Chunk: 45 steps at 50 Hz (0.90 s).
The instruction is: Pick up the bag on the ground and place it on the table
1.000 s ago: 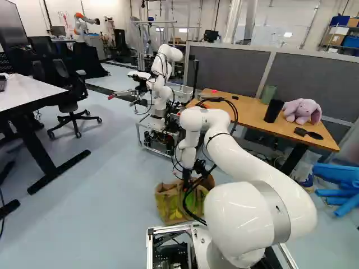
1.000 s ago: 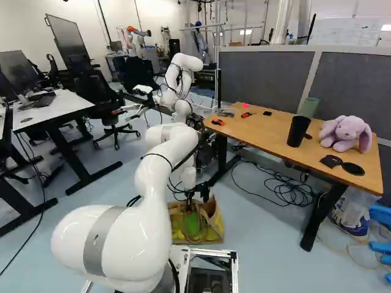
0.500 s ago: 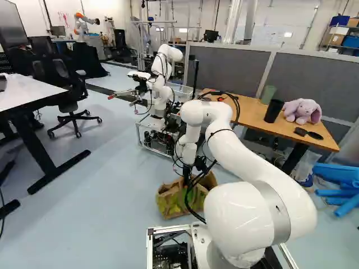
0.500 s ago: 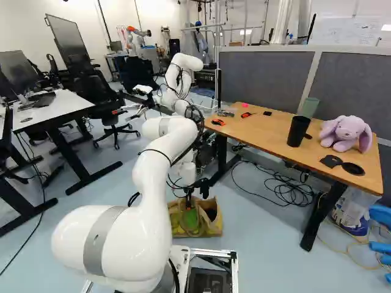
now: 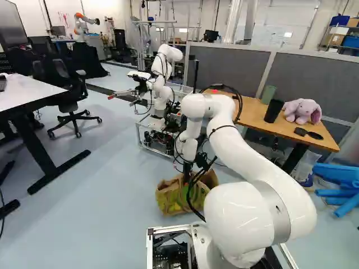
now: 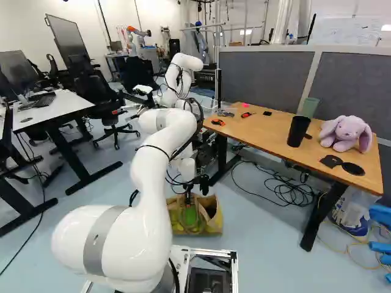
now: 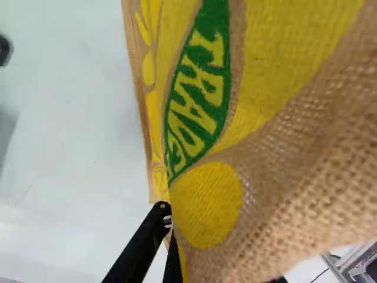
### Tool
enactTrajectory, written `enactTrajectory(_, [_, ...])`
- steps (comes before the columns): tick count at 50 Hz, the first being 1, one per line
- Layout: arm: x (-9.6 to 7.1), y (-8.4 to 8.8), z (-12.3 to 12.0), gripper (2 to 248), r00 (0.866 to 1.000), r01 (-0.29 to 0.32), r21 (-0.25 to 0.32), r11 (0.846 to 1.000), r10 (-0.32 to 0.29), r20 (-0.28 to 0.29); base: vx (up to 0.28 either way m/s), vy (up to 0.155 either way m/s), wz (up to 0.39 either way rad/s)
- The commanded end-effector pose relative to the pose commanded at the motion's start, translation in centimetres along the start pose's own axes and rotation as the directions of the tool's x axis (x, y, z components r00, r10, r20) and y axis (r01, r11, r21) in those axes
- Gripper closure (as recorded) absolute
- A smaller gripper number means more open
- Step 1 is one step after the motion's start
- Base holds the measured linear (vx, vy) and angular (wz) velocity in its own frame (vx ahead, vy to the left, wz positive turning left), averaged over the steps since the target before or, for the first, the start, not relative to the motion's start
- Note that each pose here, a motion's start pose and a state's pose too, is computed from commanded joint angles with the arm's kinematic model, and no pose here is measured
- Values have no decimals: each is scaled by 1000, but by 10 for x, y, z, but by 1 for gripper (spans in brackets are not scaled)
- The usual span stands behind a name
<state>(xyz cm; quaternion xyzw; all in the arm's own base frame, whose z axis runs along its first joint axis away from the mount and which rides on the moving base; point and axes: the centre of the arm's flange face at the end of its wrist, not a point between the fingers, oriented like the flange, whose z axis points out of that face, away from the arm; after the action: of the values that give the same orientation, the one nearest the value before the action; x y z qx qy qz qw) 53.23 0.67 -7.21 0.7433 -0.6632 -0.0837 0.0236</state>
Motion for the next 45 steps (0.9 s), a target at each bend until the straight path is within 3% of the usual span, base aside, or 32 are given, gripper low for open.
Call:
enactTrajectory(12, [-2, 4, -18, 228, 1000, 6, 6, 1000, -6, -1, 0, 0, 0])
enactTrajectory(24, [-4, 8, -36, 228, 994, 108, 12, 994, -108, -3, 0, 0, 0])
enactTrajectory(35, [-5, 11, -53, 228, 975, 221, 18, 975, -221, -6, 0, 0, 0])
enactTrajectory(45, [-7, 15, -68, 228, 947, 322, 24, 946, -322, -11, 0, 0, 0])
